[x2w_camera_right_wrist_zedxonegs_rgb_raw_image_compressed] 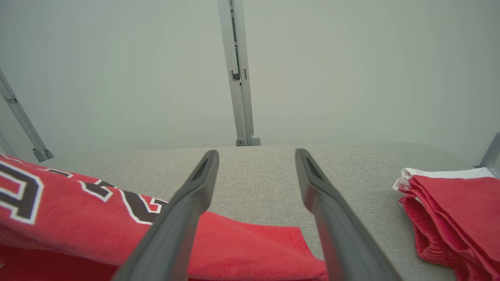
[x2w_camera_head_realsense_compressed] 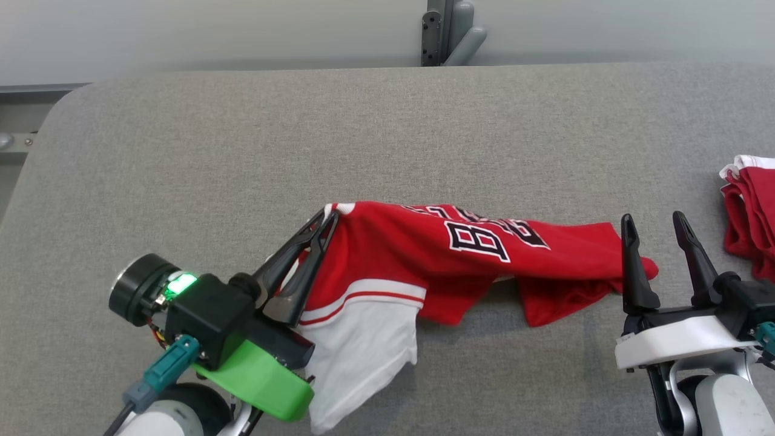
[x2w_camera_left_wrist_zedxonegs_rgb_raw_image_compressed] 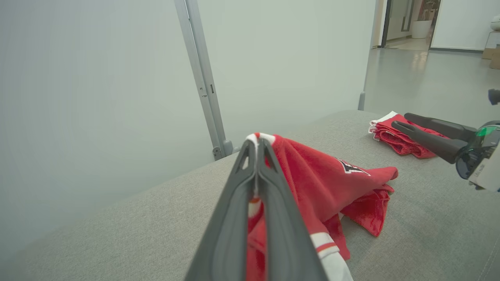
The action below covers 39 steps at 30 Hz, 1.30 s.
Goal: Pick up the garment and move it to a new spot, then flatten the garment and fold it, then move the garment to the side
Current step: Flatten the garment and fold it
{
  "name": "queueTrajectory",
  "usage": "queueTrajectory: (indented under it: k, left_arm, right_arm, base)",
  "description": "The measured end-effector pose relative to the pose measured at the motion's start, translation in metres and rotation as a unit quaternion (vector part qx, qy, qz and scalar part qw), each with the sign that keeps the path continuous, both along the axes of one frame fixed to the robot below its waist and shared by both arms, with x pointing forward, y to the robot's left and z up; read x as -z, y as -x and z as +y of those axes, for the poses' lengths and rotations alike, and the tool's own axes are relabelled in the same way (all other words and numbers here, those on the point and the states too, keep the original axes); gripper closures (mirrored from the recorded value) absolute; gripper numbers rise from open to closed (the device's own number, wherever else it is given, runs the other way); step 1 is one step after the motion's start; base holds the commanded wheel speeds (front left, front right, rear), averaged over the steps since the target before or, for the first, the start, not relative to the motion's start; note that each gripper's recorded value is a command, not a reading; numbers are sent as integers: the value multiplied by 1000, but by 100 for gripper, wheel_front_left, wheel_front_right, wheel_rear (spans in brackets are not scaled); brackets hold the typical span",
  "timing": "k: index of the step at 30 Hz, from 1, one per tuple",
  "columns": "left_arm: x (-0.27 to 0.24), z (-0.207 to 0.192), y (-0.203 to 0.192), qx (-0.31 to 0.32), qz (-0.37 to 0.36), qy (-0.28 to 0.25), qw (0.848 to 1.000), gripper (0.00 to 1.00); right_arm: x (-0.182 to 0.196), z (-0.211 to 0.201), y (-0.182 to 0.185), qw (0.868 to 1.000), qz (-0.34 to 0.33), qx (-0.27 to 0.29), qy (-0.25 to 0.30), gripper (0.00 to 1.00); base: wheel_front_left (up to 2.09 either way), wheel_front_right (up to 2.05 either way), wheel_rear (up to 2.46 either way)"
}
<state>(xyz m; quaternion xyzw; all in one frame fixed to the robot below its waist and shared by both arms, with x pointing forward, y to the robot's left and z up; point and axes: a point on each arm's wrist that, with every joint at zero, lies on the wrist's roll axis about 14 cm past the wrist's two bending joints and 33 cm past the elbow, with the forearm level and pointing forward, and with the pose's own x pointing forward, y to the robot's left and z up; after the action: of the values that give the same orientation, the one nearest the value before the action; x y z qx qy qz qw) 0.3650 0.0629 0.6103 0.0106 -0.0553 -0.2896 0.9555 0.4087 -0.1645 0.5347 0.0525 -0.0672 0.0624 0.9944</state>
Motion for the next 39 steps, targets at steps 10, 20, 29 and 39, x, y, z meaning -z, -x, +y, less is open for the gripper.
queueTrajectory:
  k: [10, 20, 29, 39]
  left_arm:
    - [29, 35, -44, -64, 52, -3, 997, 100]
    - [100, 62, -120, -114, 130, 16, 985, 100]
    - [163, 53, -158, -126, 189, 35, 973, 0]
    - [147, 68, -145, -182, 119, 94, 971, 0]
  right_arm:
    - [-1, -9, 1, 1000, -4, 16, -12, 0]
    - [16, -38, -2, 998, 17, 58, -9, 0]
    - [41, -83, 4, 991, 50, 125, 7, 0]
    - [36, -83, 1, 991, 43, 124, 14, 0]
  base:
    - [0, 0, 0]
    - [0, 0, 0]
    - [0, 0, 0]
    - [0, 0, 0]
